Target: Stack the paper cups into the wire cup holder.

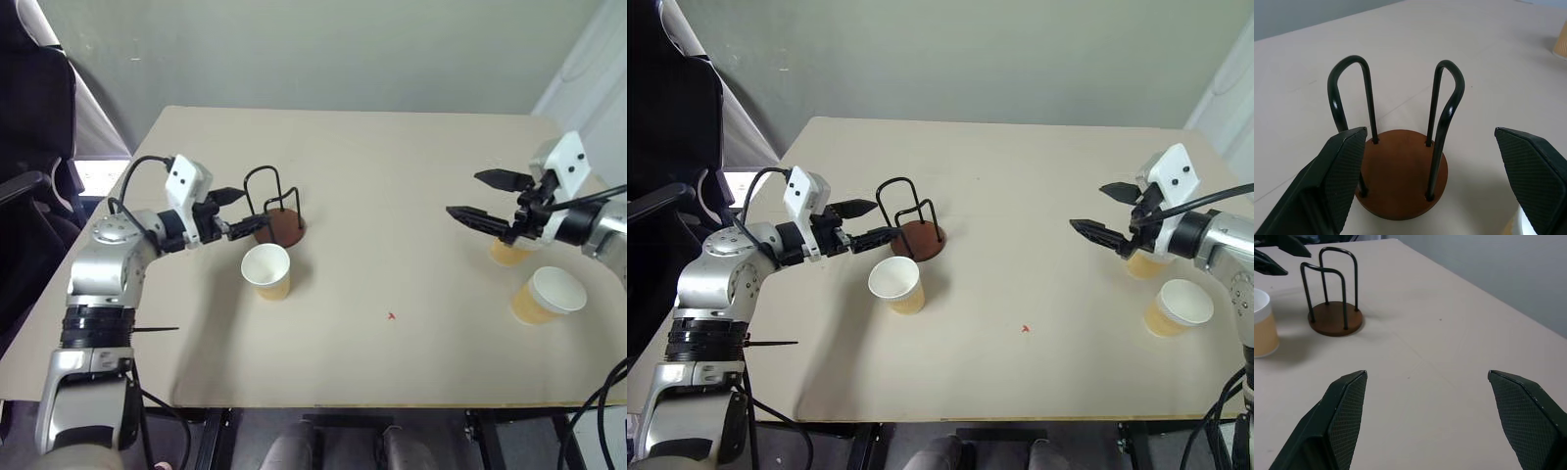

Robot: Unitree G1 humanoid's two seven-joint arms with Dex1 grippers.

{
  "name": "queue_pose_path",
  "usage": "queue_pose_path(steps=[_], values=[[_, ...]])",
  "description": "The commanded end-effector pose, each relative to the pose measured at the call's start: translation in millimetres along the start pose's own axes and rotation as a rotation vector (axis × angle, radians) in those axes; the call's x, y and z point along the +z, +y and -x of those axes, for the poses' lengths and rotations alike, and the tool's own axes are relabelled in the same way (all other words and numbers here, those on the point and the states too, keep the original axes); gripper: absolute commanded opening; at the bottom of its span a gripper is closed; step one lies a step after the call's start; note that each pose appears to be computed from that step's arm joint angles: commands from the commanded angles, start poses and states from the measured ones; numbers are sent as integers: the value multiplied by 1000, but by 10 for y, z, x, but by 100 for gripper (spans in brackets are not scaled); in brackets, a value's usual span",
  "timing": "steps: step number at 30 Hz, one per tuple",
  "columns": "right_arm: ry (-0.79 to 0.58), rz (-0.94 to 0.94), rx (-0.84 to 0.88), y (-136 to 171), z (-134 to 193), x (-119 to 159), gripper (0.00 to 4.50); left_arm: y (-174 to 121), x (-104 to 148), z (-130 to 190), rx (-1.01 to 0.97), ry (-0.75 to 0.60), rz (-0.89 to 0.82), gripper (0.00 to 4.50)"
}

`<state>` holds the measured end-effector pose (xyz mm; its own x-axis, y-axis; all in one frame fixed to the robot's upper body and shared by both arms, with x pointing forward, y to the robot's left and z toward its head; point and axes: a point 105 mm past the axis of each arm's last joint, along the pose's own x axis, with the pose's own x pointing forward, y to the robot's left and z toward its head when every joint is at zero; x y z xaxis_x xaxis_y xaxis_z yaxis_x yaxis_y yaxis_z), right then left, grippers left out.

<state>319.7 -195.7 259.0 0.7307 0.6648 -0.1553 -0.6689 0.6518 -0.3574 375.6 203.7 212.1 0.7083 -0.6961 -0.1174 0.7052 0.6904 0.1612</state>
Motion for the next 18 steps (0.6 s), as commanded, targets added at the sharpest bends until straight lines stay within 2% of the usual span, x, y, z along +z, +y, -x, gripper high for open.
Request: queue_pose_path(steps=[1, 18], values=[[-35, 47, -2, 5, 77, 157, 404, 5, 157, 2, -8, -34, -47, 450], [-27, 26, 36, 73, 83, 167, 404, -28, 167, -99, -36, -30, -51, 450]])
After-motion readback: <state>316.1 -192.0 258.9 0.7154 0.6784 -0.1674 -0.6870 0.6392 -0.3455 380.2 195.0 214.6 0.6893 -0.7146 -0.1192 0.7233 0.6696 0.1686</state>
